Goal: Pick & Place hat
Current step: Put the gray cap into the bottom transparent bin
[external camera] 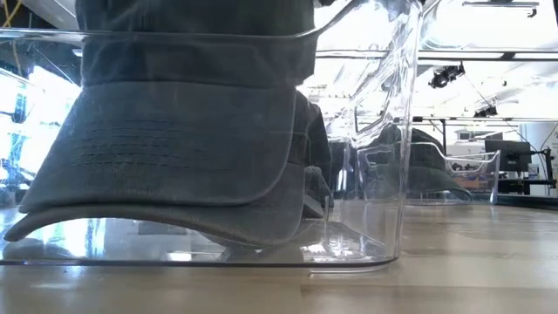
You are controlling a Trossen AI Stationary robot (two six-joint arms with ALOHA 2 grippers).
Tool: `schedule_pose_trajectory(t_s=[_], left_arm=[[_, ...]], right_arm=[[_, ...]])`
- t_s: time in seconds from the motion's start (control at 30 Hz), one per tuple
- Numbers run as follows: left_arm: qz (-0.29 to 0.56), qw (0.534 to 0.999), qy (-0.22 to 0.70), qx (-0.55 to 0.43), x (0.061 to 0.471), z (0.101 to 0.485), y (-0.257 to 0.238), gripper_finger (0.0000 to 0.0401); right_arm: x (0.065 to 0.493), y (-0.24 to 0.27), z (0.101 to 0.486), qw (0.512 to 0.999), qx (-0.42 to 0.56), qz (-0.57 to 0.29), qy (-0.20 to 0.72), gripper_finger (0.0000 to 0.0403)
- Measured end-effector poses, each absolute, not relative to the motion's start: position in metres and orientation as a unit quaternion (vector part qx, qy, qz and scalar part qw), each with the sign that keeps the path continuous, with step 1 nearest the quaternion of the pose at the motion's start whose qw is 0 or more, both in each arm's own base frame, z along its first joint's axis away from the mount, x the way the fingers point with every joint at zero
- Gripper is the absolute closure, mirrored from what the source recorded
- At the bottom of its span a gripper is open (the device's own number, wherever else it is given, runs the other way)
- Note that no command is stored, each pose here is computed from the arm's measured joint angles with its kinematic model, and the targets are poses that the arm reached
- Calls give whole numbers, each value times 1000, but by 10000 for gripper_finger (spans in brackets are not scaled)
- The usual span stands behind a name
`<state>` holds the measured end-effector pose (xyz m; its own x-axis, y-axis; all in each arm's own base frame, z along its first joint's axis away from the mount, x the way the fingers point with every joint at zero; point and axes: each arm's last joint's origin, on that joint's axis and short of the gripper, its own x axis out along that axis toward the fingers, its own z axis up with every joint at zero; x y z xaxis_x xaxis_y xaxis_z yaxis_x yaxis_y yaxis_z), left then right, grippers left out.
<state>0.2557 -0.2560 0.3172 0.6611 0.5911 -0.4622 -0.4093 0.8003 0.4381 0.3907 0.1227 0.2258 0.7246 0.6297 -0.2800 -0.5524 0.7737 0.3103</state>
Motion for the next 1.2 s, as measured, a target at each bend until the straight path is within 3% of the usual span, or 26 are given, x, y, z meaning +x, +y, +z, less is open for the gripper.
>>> schedule_pose_trajectory(t_s=[0.17,0.27,0.37,0.47,0.77,1.03,1.2], left_arm=[[278,899,303,149,256,317,-256,398],[278,899,303,149,256,317,-256,398],[278,899,303,148,256,317,-256,398],[278,900,302,149,256,317,-256,398],[278,900,303,147,256,317,-256,398],[277,900,304,145,256,317,-257,398],[277,900,305,145,256,317,-257,398]], right_arm=[[393,116,231,916,123,345,167,188],[396,112,232,936,129,287,161,128],[399,109,228,952,128,226,161,98],[403,109,218,954,135,209,169,92],[410,116,220,927,154,323,114,92],[413,109,214,957,140,226,120,92],[414,110,213,928,141,327,109,92]])
